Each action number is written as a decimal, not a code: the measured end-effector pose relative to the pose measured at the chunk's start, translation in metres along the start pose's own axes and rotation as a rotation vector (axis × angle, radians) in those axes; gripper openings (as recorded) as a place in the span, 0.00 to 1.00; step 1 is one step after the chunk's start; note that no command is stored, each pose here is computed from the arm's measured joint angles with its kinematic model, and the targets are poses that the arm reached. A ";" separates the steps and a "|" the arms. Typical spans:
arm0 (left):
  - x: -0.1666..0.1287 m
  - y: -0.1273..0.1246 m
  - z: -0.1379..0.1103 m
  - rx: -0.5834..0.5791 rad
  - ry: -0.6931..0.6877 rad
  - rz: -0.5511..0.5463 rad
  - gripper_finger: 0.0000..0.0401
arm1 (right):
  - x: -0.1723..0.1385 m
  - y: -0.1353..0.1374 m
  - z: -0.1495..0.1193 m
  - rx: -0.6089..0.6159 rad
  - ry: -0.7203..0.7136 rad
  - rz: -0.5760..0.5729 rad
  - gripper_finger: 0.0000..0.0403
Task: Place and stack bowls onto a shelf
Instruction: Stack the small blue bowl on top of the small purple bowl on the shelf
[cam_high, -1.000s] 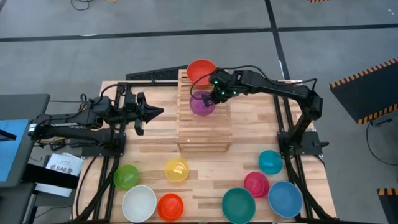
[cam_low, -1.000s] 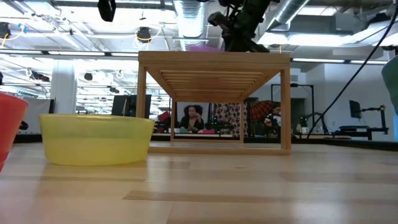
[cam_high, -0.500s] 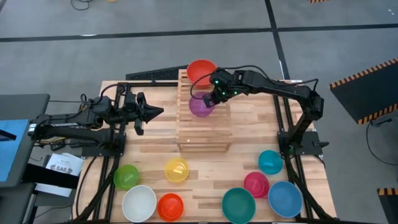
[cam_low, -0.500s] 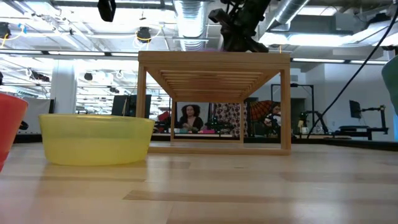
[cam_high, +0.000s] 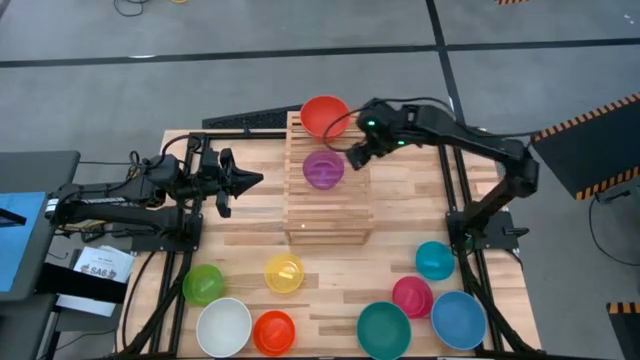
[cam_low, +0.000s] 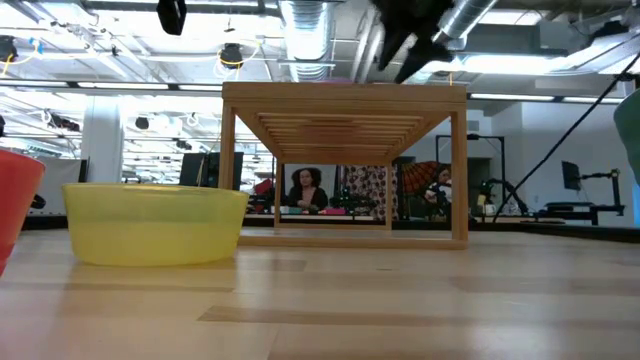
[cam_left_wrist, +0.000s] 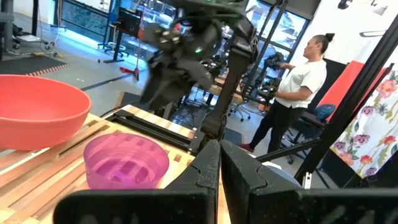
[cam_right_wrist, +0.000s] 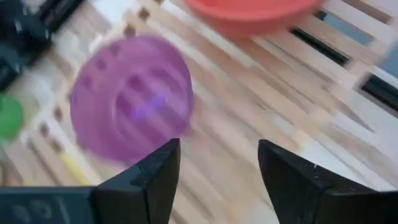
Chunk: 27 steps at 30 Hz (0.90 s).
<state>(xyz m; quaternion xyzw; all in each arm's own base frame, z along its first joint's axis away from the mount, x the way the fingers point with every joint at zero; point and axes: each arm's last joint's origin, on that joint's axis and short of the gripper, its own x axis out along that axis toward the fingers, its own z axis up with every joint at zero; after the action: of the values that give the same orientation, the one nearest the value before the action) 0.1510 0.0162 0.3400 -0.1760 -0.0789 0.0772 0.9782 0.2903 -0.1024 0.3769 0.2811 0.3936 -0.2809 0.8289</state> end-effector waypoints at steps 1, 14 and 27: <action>0.000 0.000 0.000 0.001 0.002 0.002 0.00 | -0.010 0.001 -0.007 -0.030 0.022 -0.006 0.60; 0.000 0.001 0.000 -0.004 -0.005 0.019 0.00 | -0.067 0.007 -0.152 -0.137 0.163 0.108 0.61; 0.000 0.001 0.000 -0.006 -0.016 0.044 0.00 | -0.017 -0.013 -0.253 -0.007 0.553 -0.110 0.61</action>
<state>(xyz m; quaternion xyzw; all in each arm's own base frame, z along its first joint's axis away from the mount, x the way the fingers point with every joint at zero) 0.1506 0.0175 0.3400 -0.1799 -0.0833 0.1000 0.9750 0.1469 0.0669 0.2531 0.3224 0.6204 -0.2366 0.6747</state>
